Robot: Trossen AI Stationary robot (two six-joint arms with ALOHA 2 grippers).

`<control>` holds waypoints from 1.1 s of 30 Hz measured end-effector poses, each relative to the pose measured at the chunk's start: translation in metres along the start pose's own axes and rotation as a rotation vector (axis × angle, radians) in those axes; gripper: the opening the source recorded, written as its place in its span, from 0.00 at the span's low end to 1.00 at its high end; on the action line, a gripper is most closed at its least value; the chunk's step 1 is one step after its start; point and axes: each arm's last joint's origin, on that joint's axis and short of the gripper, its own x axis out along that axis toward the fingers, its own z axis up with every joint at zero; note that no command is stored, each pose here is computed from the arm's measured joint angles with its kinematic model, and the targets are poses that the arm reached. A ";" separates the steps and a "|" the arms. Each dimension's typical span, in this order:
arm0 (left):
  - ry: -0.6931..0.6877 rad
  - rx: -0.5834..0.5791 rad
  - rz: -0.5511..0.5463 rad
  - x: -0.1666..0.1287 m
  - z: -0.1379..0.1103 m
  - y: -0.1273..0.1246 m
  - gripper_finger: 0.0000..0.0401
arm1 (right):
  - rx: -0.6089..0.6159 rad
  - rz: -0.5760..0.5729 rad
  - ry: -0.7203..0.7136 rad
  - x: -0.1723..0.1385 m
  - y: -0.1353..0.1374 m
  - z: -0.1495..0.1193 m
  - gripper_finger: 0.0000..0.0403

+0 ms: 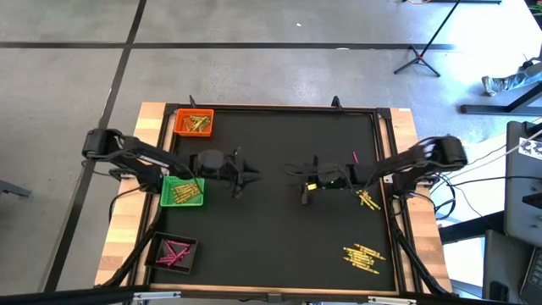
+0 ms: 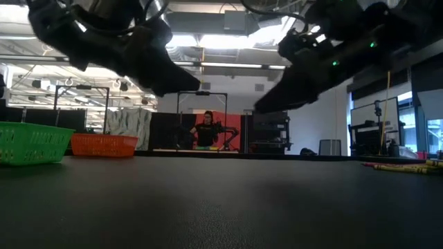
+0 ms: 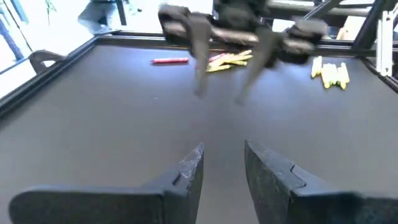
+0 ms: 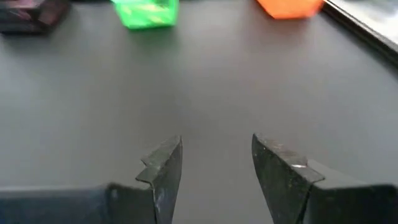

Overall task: Sort crayons
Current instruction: Put the pink crayon into the black bin

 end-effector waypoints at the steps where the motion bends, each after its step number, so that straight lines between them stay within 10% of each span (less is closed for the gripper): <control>1: -0.002 0.000 0.001 0.001 -0.005 -0.003 0.25 | 0.001 -0.033 0.028 -0.006 -0.002 0.002 0.48; 15: 0.044 0.005 0.032 0.013 -0.025 -0.014 0.25 | 0.272 -0.560 0.529 -0.085 -0.086 0.012 0.48; 24: 0.047 0.005 0.032 0.013 -0.026 -0.014 0.25 | 0.642 -0.564 0.722 -0.092 -0.139 -0.024 0.48; 33: 0.048 0.005 0.032 0.013 -0.026 -0.013 0.25 | 0.757 -0.611 0.873 -0.090 -0.160 -0.047 0.48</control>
